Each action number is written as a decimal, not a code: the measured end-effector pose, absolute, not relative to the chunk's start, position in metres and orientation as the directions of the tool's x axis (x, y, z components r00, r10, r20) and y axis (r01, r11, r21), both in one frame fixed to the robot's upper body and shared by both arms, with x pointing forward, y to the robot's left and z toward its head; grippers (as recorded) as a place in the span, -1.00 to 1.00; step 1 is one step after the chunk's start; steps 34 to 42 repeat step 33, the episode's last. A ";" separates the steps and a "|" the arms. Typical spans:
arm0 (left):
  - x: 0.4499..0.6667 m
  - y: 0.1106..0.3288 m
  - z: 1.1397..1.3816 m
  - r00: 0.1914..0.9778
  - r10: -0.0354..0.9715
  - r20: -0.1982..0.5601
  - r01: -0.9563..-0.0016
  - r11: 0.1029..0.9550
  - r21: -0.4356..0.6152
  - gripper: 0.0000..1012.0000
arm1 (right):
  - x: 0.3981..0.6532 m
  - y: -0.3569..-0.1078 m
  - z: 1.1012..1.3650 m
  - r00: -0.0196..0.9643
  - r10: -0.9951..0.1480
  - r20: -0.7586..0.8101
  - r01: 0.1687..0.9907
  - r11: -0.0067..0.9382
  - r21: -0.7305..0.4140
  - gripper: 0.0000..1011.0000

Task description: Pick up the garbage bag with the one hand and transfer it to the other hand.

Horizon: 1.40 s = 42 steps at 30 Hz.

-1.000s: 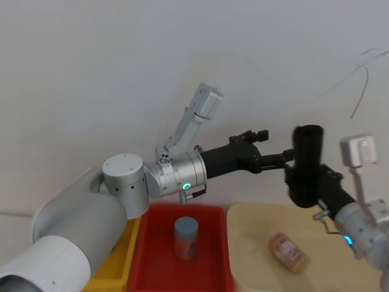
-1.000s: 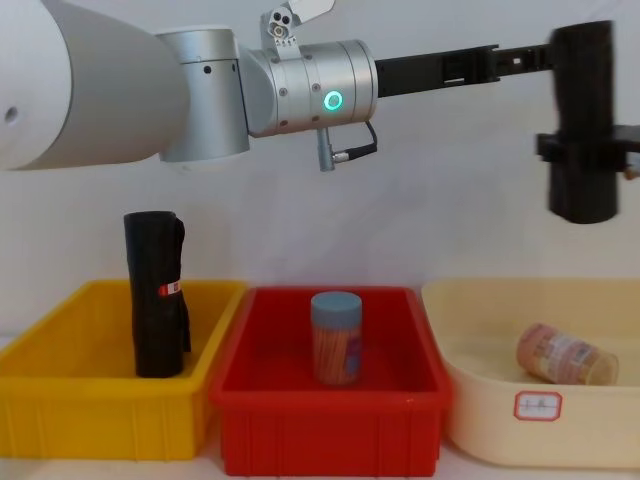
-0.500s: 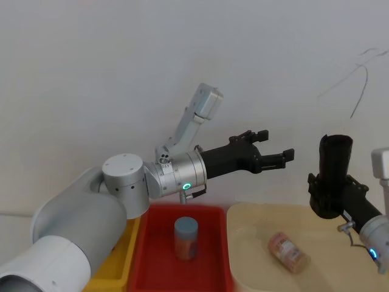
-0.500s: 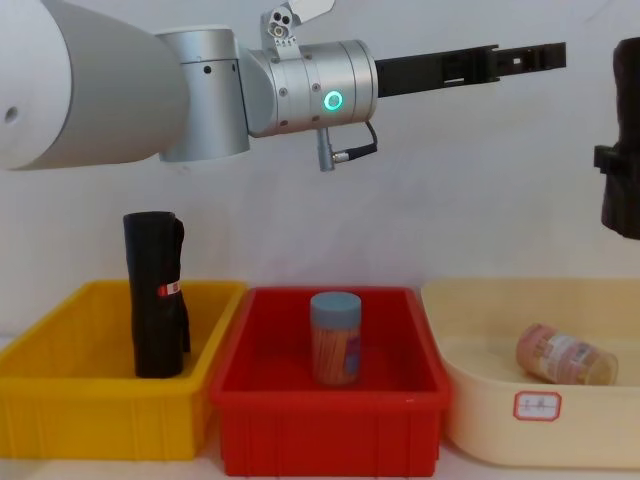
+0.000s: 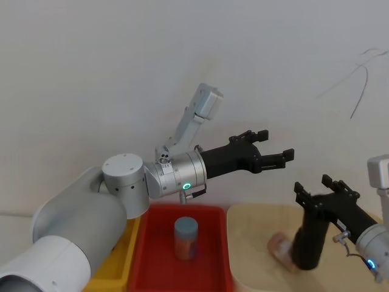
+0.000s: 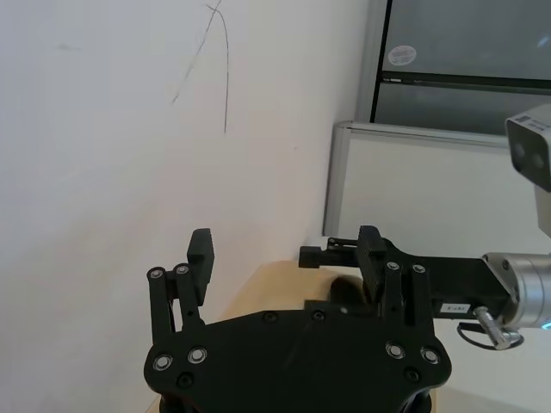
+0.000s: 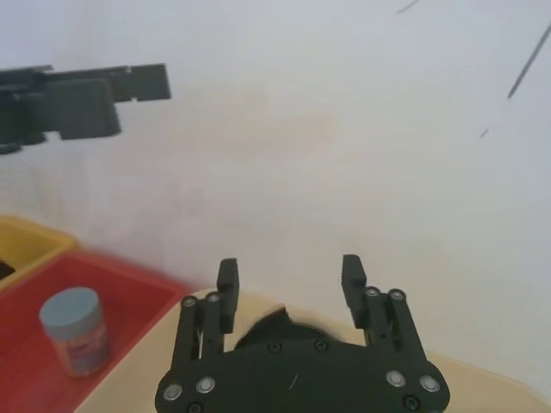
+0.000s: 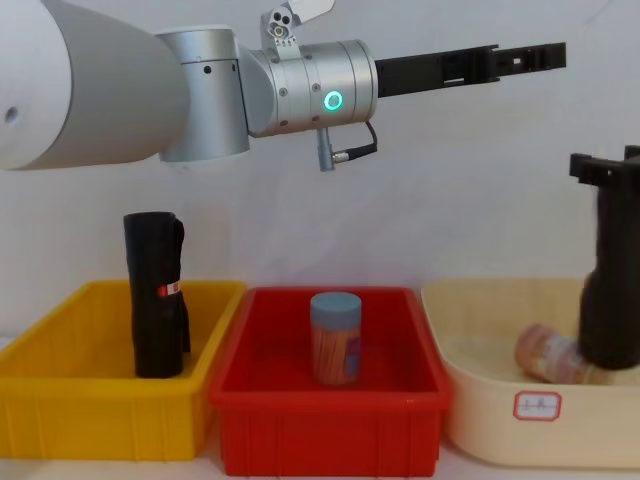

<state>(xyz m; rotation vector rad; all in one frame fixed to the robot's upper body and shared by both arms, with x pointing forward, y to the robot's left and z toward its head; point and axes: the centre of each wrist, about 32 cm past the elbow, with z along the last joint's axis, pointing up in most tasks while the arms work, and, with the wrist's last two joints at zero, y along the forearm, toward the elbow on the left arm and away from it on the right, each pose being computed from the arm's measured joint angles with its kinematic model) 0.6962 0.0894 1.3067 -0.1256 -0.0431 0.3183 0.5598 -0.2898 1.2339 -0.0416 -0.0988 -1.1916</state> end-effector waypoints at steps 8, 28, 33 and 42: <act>0.696 0.089 1.307 0.949 0.315 0.022 -0.309 0.942 -0.130 0.98 | 0.556 -0.289 1.232 0.387 -0.917 0.097 0.921 0.390 0.018 0.83; 0.696 0.089 1.307 0.949 0.315 0.022 -0.309 0.942 -0.130 0.98 | 0.554 -0.287 1.231 0.403 -0.910 0.096 0.914 0.406 0.018 0.98; 0.696 0.089 1.307 0.949 0.315 0.022 -0.309 0.942 -0.130 0.98 | 0.554 -0.287 1.231 0.404 -0.910 0.095 0.913 0.408 0.018 0.98; 0.696 0.089 1.307 0.949 0.315 0.022 -0.309 0.942 -0.130 0.98 | 0.554 -0.287 1.231 0.404 -0.910 0.095 0.913 0.408 0.018 0.98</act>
